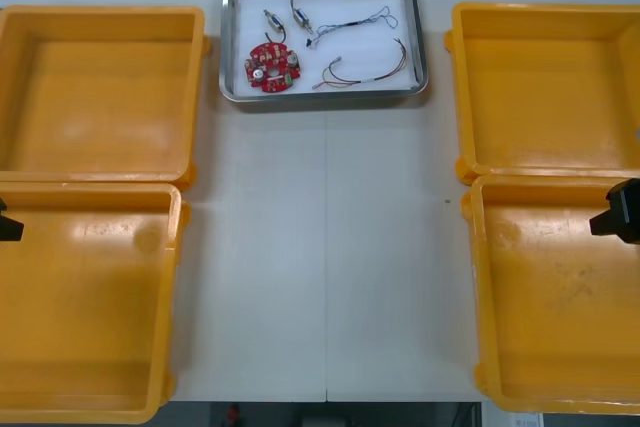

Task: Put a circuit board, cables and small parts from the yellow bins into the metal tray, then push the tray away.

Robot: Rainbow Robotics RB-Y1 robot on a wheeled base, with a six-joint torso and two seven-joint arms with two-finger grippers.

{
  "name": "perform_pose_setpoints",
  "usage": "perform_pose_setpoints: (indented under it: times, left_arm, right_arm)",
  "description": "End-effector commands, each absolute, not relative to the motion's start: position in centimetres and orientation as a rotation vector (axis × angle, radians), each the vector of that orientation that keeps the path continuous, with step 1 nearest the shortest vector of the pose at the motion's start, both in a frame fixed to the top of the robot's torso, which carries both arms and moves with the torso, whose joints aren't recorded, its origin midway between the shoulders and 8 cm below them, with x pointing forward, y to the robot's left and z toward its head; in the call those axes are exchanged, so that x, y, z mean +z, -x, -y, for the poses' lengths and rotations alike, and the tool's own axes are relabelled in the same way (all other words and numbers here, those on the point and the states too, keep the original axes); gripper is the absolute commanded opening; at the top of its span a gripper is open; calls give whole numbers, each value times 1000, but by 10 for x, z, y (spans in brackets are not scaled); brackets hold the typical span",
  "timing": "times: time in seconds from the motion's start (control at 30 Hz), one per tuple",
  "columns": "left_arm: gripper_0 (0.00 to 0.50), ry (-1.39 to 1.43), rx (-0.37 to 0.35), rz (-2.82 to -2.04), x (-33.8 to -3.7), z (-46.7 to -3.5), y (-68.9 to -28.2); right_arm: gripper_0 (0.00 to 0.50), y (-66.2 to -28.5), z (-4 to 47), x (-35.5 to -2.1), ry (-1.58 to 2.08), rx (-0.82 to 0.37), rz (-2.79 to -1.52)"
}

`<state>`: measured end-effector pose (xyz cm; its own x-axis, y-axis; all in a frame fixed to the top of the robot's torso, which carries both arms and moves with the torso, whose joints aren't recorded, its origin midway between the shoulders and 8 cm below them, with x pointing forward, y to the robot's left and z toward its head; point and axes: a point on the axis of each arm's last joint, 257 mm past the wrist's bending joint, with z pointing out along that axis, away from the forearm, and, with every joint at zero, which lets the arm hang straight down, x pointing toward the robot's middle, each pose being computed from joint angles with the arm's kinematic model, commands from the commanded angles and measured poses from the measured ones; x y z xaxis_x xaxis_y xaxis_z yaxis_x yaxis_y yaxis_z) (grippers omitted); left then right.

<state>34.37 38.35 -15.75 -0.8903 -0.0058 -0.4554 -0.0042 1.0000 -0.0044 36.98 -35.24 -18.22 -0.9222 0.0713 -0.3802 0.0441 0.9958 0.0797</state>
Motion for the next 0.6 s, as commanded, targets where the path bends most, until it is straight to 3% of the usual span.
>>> perform_pose_setpoints:
  times: [0.03,0.6]
  left_arm:
    - [500,-92,53,-2685,-156,-386,-339]
    - [500,-92,53,-2685,-156,-386,-339]
  right_arm:
    - [500,-370,356,-181,-89,104,-2729]
    - [500,-370,356,-181,-89,104,-2729]
